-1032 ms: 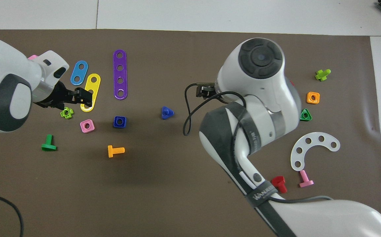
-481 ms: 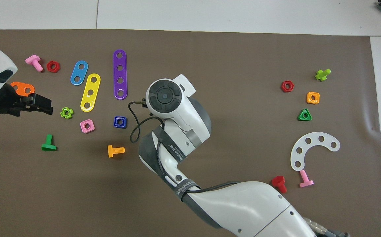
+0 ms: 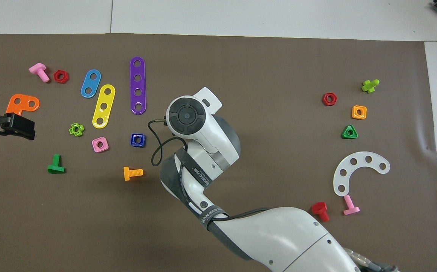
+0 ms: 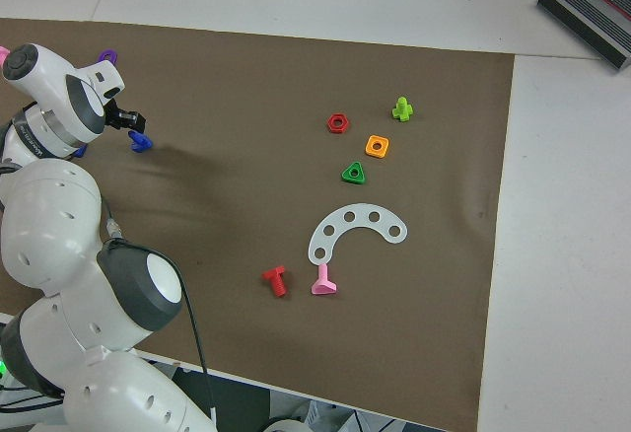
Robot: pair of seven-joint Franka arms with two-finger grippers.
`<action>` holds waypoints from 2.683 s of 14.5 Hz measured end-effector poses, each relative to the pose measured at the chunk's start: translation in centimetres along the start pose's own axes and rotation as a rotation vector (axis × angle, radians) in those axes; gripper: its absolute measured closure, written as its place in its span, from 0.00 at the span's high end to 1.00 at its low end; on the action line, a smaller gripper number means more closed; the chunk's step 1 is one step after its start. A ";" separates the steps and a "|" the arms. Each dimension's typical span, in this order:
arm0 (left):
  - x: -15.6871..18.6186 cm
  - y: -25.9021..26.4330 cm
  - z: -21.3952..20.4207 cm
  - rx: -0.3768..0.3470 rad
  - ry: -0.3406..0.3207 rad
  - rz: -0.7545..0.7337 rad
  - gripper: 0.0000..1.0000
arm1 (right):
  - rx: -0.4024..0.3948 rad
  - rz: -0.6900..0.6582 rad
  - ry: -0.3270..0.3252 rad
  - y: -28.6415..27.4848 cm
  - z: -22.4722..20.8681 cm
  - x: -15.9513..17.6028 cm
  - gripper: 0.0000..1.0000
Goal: Unscrew and place screws in storage area
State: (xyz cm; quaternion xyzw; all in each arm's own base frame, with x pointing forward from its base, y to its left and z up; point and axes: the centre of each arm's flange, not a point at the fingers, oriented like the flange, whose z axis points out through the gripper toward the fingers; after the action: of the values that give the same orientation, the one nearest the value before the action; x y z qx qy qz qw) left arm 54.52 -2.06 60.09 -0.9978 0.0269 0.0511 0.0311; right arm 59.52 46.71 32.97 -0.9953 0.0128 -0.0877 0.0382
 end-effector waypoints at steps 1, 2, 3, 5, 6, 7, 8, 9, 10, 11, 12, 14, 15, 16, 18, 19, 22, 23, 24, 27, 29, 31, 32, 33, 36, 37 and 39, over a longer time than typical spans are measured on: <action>0.0 0.0 0.0 0.000 0.000 0.001 1.00 | -0.001 -0.005 -0.001 0.2 0.6 -0.3 0.61; 0.0 0.0 0.0 0.000 0.000 0.001 1.00 | -0.001 -0.008 -0.002 0.3 1.1 -0.5 0.61; 0.0 0.0 0.0 0.000 0.001 0.000 1.00 | -0.002 -0.009 -0.004 0.3 1.3 -0.6 0.59; 0.1 -0.1 -0.1 0.000 0.008 -0.002 1.00 | -0.002 -0.012 -0.004 0.2 1.3 -0.7 0.56; 0.1 -0.2 -0.1 0.000 0.012 -0.003 1.00 | -0.002 -0.013 -0.004 0.2 1.3 -0.7 0.56; 0.2 -0.2 -0.1 0.000 0.019 -0.003 1.00 | -0.002 -0.013 -0.003 0.2 1.2 -0.7 0.50; 0.3 -0.1 -0.2 0.000 0.030 -0.002 1.00 | -0.002 -0.013 -0.003 0.2 1.2 -0.7 0.49; 0.4 -0.1 -0.3 0.000 0.039 -0.001 1.00 | -0.002 -0.014 -0.003 0.1 1.2 -0.7 0.46; 0.6 0.1 -0.4 -0.001 0.050 0.001 1.00 | -0.002 -0.015 -0.003 0.1 1.2 -0.8 0.34; 0.6 0.2 -0.5 -0.001 0.056 0.003 1.00 | -0.001 -0.016 -0.003 0.1 1.2 -0.8 0.22; 0.7 0.3 -0.5 -0.001 0.060 0.005 1.00 | 0.000 -0.016 -0.002 0.1 1.1 -0.8 0.19; 0.7 0.4 -0.5 -0.006 0.065 0.006 1.00 | 0.002 -0.021 0.003 0.2 0.8 -0.5 0.19; 0.8 0.5 -0.5 -0.007 0.066 0.008 1.00 | 0.004 -0.025 0.008 0.5 0.5 -0.1 0.19; 0.8 0.7 -0.7 -0.006 0.071 0.011 1.00 | 0.006 -0.023 0.015 1.1 0.1 0.6 0.19; 1.0 1.3 -1.4 -0.006 0.084 0.017 1.00 | 0.018 -0.007 0.045 2.9 -1.9 2.7 0.19; 1.1 1.6 -1.6 -0.006 0.090 0.022 1.00 | 0.023 0.000 0.065 4.6 -3.6 4.2 0.19; 1.4 1.8 -2.5 -0.008 0.108 0.025 1.00 | -0.007 -0.027 0.093 15.8 -9.7 9.7 0.19; 1.4 1.7 -2.7 -0.009 0.114 0.023 1.00 | -0.022 -0.039 0.086 20.6 -11.0 10.8 0.19; 1.4 1.7 -3.0 -0.009 0.119 0.023 1.00 | -0.028 -0.052 0.066 25.4 -11.4 11.2 0.19; 1.4 2.1 -3.2 -0.009 0.122 0.029 1.00 | 0.002 -0.078 -0.016 36.9 -9.2 10.2 0.19; 1.4 2.1 -3.2 -0.009 0.122 0.030 1.00 | 0.024 -0.078 -0.045 41.3 -7.1 8.6 0.19; 1.4 2.1 -3.2 -0.009 0.121 0.030 1.00 | 0.024 -0.085 -0.053 43.1 -5.2 6.7 0.19; 1.4 2.1 -3.1 -0.009 0.119 0.029 1.00 | 0.022 -0.089 -0.059 43.4 -4.3 5.8 0.19; 1.3 2.0 -3.0 -0.008 0.117 0.029 1.00 | 0.021 -0.094 -0.066 43.5 -3.7 5.0 0.19; 1.2 1.9 -2.1 -0.008 0.095 0.051 1.00 | 0.020 -0.096 -0.086 43.8 -2.8 3.8 0.19; 1.0 1.6 -1.6 -0.008 0.083 0.063 1.00 | 0.020 -0.096 -0.086 43.8 -2.8 3.6 0.26; 0.5 0.8 -0.7 -0.025 0.066 0.070 1.00 | 0.020 -0.096 -0.075 43.8 -3.2 3.7 0.45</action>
State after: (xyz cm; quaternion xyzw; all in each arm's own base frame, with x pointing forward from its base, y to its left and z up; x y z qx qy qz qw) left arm 55.08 -2.95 60.68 -0.9977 0.0624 0.0195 0.0160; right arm 61.80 2.70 33.35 -0.9969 -0.0375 -0.0523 0.0443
